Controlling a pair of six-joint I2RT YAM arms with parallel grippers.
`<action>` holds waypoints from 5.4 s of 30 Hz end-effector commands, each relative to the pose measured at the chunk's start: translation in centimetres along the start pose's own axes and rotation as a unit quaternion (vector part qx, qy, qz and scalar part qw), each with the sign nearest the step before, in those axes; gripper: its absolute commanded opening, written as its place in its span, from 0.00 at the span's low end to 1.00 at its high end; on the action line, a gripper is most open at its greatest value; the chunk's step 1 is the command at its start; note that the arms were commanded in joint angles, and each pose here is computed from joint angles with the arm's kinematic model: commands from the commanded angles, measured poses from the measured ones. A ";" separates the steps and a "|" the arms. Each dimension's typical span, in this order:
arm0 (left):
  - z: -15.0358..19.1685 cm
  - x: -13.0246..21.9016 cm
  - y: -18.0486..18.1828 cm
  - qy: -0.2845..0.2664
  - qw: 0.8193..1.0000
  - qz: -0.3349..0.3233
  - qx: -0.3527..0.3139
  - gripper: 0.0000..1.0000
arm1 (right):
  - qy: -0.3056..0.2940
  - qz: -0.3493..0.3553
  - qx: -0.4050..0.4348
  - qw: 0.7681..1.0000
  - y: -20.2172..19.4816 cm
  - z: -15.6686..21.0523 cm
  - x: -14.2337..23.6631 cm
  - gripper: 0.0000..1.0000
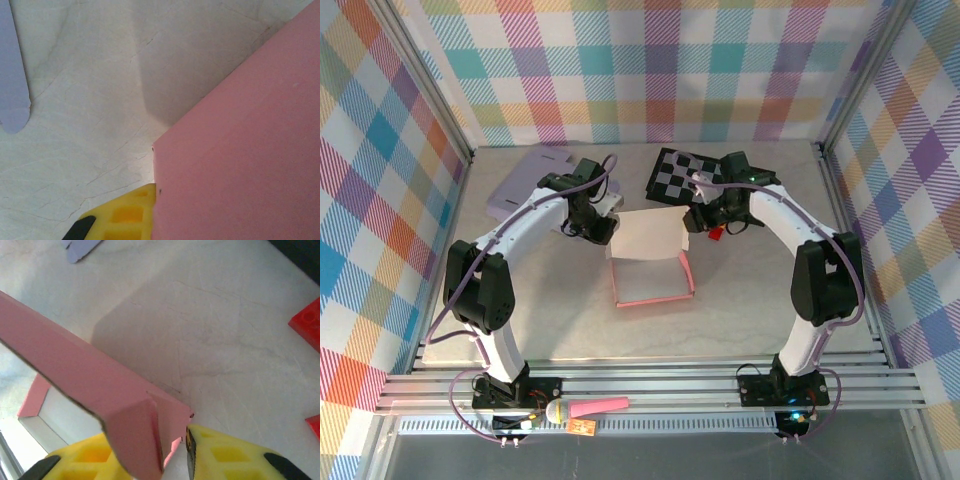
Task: Fold the paper box
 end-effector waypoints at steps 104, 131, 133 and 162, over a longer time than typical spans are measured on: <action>2.3 -3.8 -1.7 -0.261 0.956 -0.025 0.135 0.03 | 0.021 -0.024 -0.581 0.813 3.1 -0.3 5.7 0.73; 4.1 -4.1 -3.6 -0.257 0.955 -0.023 0.147 0.05 | 0.113 0.010 -0.572 0.812 3.4 6.1 1.5 0.56; 4.1 -4.1 -3.7 -0.257 0.955 -0.022 0.146 0.05 | 0.118 -0.011 -0.578 0.807 3.7 6.1 1.2 0.57; 4.3 -4.2 -4.5 -0.258 0.954 -0.001 0.152 0.04 | 0.130 -0.064 -0.610 0.779 4.4 6.1 -2.5 0.43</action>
Point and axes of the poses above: each hand's point on the last joint's axis, 136 mm out from that joint toward the fingers, its own x axis back along the fingers, its own y axis along the line the jaws close on, z = x × y, the point moved 6 cm from there along x, back along the fingers, and after that the axes turned 1 degree about -x, right-handed, at the moved point
